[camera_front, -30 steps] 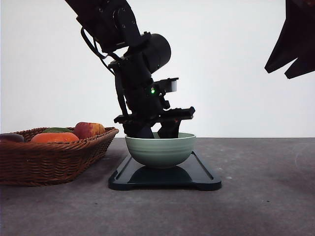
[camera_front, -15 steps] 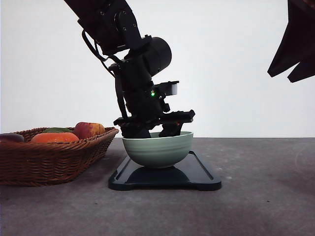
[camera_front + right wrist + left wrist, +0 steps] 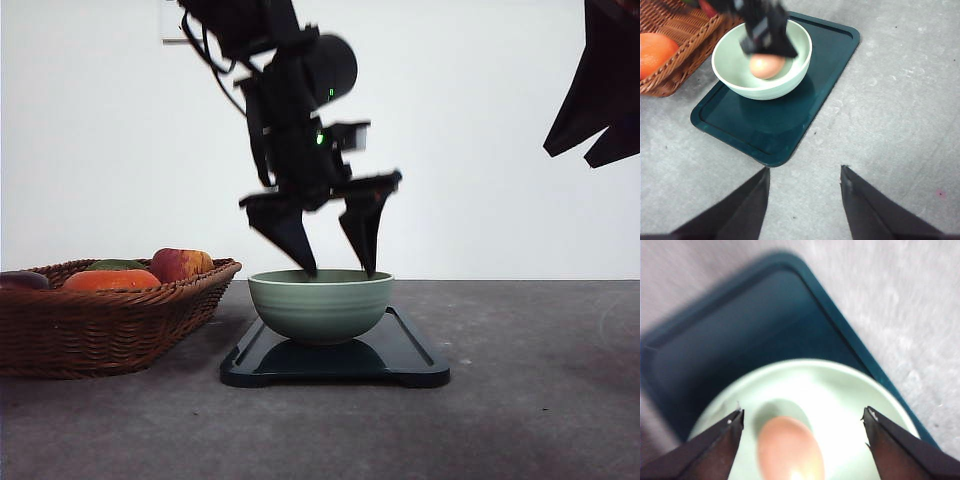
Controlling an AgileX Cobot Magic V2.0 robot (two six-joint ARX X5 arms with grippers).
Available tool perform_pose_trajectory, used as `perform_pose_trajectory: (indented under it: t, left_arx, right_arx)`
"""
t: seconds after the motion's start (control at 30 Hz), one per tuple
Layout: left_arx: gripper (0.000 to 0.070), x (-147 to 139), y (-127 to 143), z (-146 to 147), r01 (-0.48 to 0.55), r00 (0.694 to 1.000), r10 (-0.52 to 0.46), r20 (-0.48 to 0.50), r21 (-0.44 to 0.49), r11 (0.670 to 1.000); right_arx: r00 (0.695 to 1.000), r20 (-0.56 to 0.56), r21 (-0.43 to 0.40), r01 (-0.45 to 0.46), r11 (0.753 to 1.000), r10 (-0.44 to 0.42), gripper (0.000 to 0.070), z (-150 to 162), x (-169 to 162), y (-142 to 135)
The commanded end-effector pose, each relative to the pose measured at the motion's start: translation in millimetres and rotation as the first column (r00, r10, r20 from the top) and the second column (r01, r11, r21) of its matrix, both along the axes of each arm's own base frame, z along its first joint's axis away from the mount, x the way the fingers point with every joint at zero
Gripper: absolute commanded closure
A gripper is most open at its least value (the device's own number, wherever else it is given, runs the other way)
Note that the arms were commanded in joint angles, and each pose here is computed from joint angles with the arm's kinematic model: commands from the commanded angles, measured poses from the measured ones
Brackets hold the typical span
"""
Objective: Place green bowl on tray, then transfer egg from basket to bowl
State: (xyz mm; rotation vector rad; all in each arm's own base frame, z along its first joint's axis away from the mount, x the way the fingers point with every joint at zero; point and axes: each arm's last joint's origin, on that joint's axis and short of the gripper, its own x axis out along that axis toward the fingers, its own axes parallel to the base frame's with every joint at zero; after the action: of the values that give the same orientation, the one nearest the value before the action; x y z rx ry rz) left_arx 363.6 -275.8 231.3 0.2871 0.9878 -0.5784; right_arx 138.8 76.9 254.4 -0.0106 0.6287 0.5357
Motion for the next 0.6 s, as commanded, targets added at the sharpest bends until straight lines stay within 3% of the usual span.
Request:
perform_pose_trajectory:
  t: [0.0,0.33,0.57]
  left_arx:
    - [0.0212,4.7,-4.8,12.5,0.006,1.000,-0.006,0.016,0.009,1.000]
    - [0.0230,-11.1,23.8,81.0,-0.043,0.998,0.045,-0.047,0.030,0.999]
    - [0.0231,-47.5,48.4,102.2,-0.054,0.996,0.059,0.063,-0.075,0.996]
  right_arx:
    - [1.000,-0.002,0.012,0.002,1.000,-0.001,0.0432,1.3,0.8,1.6]
    - [1.000,-0.003,0.013,0.000,1.000,0.000,0.0432,1.2,0.8,1.6]
    - [1.000,-0.003,0.013,0.000,1.000,0.000,0.0432,1.3,0.8,1.6]
